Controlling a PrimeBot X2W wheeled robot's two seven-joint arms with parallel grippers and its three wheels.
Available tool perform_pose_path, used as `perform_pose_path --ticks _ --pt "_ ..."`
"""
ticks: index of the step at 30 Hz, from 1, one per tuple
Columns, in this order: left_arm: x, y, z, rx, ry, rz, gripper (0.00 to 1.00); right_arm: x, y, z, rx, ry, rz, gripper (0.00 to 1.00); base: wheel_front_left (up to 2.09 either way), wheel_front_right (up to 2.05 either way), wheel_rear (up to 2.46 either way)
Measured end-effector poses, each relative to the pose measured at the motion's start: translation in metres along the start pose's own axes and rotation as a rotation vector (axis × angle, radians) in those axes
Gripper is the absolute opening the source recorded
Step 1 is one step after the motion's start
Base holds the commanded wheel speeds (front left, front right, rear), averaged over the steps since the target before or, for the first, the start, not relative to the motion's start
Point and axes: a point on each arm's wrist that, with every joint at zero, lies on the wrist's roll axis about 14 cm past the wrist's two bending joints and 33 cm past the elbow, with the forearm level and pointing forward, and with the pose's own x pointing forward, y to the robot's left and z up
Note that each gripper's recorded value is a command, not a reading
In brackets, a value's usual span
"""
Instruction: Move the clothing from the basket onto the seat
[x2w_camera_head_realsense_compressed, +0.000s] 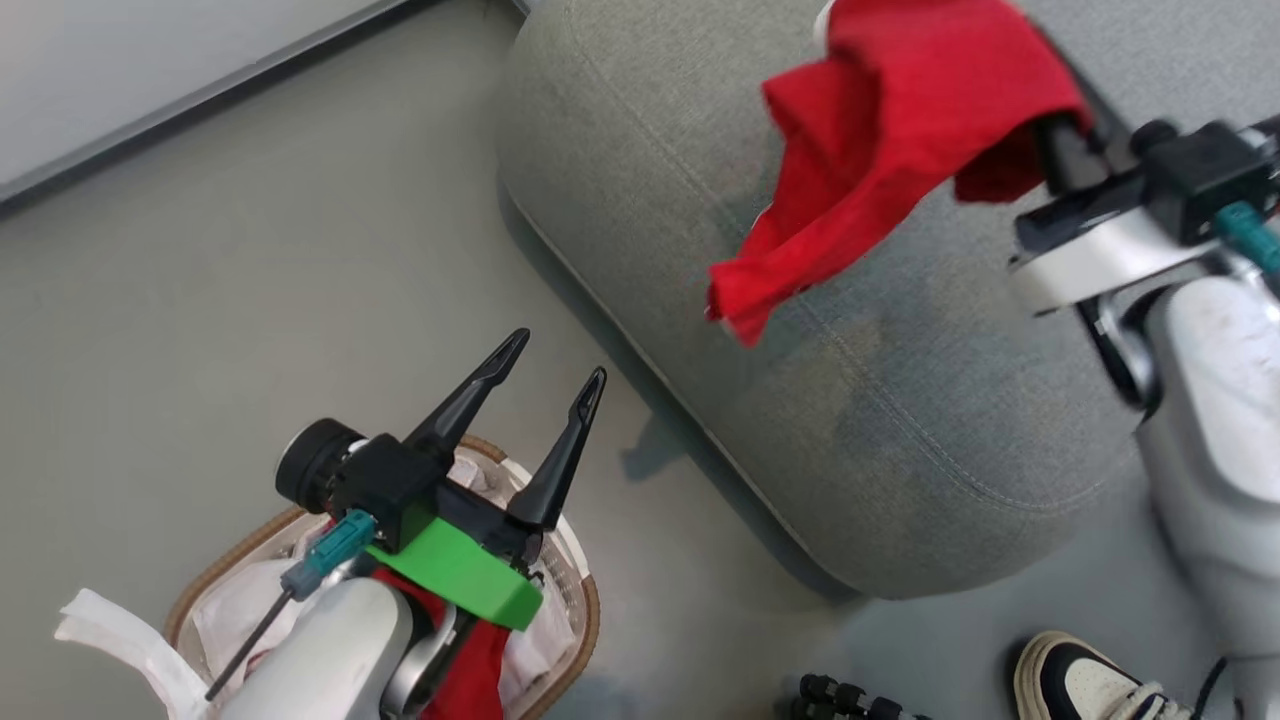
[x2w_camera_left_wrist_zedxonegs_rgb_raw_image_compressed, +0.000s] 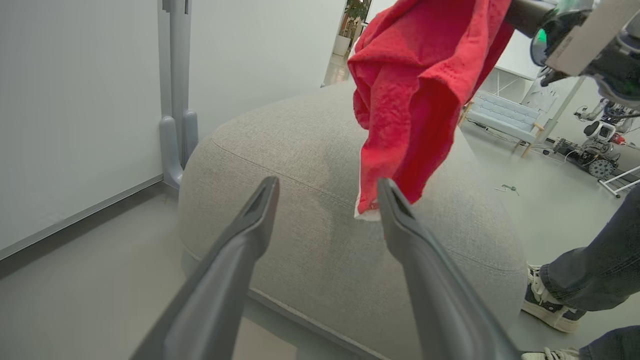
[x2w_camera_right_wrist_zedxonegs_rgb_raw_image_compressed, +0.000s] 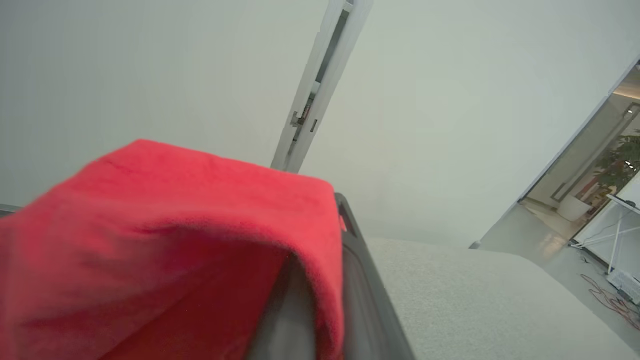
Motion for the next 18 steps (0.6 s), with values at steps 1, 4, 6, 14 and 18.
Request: perform_pose_path --ticks 1,4,6,14,18 --pt "-0.001 0.005 -0.002 0.0 0.003 0.004 1.0 0.007 -0.006 0.001 -0.024 -0.005 -0.006 0.0 0.0 0.0 0.0" --pt "-0.004 0.02 -0.007 -0.006 0.004 0.022 1.0 0.029 -0.024 0.0 -0.099 -0.005 -0.019 0.0 0.0 0.0 0.0" --pt "-0.008 0.032 -0.011 -0.008 0.009 0.038 1.0 0.045 -0.039 -0.003 -0.145 0.003 -0.036 0.0 0.0 0.0 0.0" --pt "-0.025 0.072 -0.026 -0.03 0.016 0.115 1.0 0.088 -0.06 -0.047 -0.303 0.12 -0.046 0.0 0.0 0.0 0.0" --pt "-0.037 0.087 -0.039 -0.049 0.038 0.154 1.0 0.103 -0.064 -0.068 -0.311 0.158 -0.079 0.0 0.0 0.0 0.0"
